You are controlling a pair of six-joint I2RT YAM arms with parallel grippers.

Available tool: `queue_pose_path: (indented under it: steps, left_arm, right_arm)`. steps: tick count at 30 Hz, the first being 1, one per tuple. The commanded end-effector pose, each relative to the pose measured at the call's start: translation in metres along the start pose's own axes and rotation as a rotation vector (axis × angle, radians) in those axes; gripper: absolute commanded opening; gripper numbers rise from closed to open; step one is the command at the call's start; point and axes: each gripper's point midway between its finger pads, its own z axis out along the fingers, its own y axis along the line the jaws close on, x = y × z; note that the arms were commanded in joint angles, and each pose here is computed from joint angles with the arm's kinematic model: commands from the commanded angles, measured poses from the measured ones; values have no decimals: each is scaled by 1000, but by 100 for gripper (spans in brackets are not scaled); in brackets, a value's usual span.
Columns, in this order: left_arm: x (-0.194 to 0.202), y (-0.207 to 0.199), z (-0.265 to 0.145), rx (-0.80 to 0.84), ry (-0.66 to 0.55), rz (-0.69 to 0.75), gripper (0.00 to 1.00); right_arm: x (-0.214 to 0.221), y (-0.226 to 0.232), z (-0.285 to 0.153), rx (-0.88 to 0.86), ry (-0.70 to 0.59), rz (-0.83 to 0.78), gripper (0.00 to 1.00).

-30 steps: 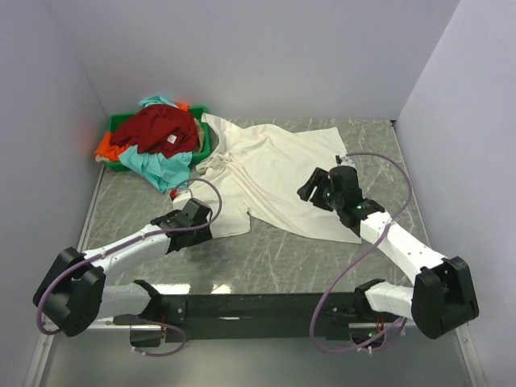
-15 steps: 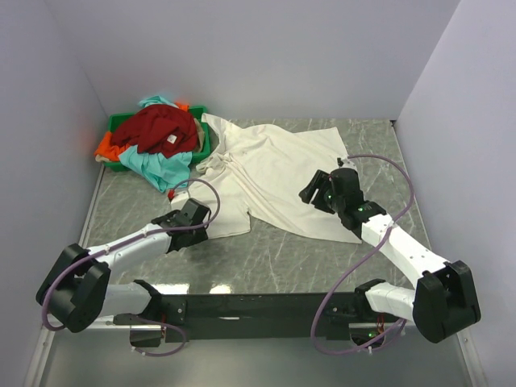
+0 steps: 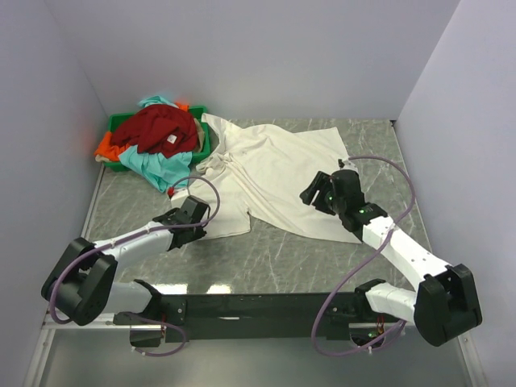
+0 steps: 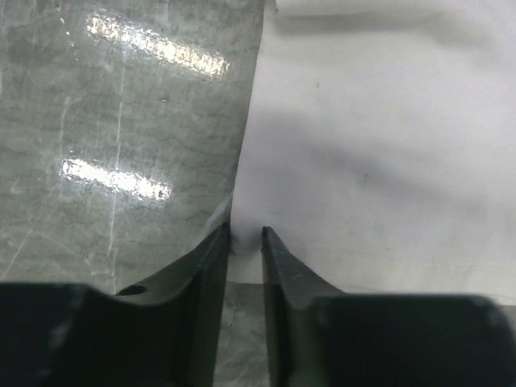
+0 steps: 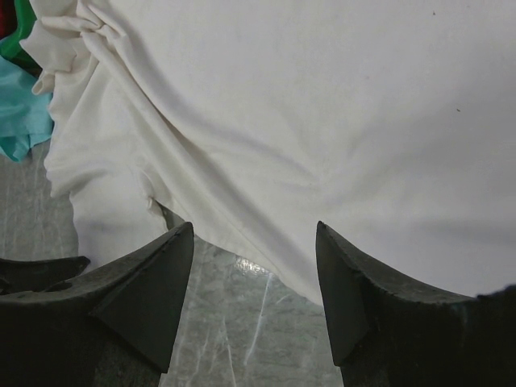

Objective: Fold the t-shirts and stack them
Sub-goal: Flatten the tshirt out

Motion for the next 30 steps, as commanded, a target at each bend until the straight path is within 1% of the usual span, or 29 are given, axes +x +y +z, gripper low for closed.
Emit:
queue_pose_path:
  steps: [1,3,4,6,7,10,13,14,16,17,19,20,22,23,25,30]
  left_arm:
    - [15,3,4,-3,61,26,27]
    - [15,4,3,-3,64,25,22]
    - [16,4,3,-3,66,24,16]
    - [17,5,3,-4,69,27,9]
    - [17,5,3,-7,70,28,1]
    - [7,5,-1,-18,38,24,1]
    - [-20,-5,-12,10,-27,15,1]
    - [-38,-11,-18,30,-65,-8,1]
    - [-57,-15,-22,59,-95,-5,1]
    - [-77,-10,-22,55,-124,-46,1]
    - [-97,-6,-23,75,-150,-61,1]
    - [-115,5,-23,63,-179,-105,1]
    - [-128,7,-24,91,-198,-139,1]
    - [-140,10,-24,107,-231,-172,1]
    - [-147,14,-23,106,-249,-198,1]
    - [-167,42,-15,53,-306,-273,1]
  right_arm:
    - [-8,1,-7,-7,-41,-9,69]
    - [-10,1,-8,-7,-46,-9,69]
    - [-10,1,-9,-9,-49,-9,69]
    - [-10,1,-9,-12,-49,-8,69]
    - [-10,1,-9,-12,-49,-8,69]
    - [-6,0,-6,-11,-36,-14,69]
    - [0,-4,-1,-1,-14,-14,69]
    - [2,-6,1,5,-9,-15,69]
    - [6,-9,5,15,5,-15,69]
    - [8,-11,7,21,10,-16,69]
    - [14,-15,12,39,32,-17,69]
    - [16,-17,14,45,40,-18,68]
    - [23,-22,19,59,61,-18,68]
    - [26,-25,21,67,67,-14,68]
    - [33,-29,30,83,91,-14,67]
    - [52,-28,45,93,164,-23,66]
